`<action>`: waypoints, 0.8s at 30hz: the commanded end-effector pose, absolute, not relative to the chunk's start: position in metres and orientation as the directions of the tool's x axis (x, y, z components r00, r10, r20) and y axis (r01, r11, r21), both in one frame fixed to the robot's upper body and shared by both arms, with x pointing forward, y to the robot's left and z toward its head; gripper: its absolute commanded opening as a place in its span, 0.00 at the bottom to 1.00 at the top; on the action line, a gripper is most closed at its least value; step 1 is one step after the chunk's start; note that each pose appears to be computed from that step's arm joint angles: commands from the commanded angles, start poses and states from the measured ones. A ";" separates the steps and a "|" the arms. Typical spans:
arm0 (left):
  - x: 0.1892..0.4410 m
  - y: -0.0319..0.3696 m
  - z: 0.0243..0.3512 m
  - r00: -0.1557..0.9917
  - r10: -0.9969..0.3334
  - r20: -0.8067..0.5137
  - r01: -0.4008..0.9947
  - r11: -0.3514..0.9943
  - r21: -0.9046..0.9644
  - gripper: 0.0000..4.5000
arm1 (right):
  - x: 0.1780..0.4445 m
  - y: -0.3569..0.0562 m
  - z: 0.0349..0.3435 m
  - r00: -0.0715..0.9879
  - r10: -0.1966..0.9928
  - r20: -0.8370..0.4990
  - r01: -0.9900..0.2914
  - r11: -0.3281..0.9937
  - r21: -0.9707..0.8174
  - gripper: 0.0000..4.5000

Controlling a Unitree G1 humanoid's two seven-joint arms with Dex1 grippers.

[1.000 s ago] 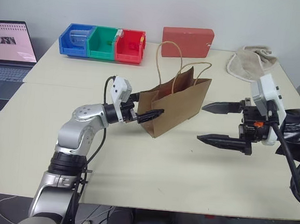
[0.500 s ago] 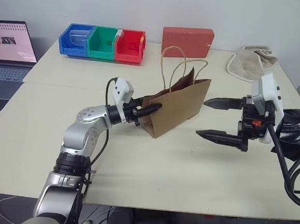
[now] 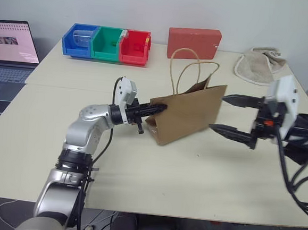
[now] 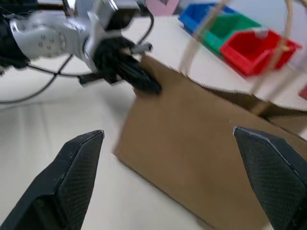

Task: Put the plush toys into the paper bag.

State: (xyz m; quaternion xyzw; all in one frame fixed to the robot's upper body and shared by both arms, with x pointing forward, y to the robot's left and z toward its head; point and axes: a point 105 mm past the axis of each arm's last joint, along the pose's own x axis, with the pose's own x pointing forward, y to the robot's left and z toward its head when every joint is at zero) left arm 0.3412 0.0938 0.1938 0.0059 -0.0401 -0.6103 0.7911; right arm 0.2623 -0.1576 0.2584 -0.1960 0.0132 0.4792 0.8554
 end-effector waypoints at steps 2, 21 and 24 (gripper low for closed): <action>0.328 0.082 0.209 0.049 -0.998 0.033 0.995 0.051 0.081 0.00 | 0.239 -0.186 0.283 0.596 0.774 -0.213 -0.779 0.494 -0.386 1.00; 0.352 0.069 0.188 -0.012 -0.991 -0.134 0.988 -0.032 0.148 0.21 | 0.221 -0.194 0.266 0.641 0.720 -0.267 -0.764 0.569 -0.303 1.00; 0.350 0.072 0.188 -0.009 -0.990 -0.139 0.986 -0.032 0.161 0.41 | 0.223 -0.193 0.265 0.633 0.726 -0.267 -0.771 0.561 -0.302 1.00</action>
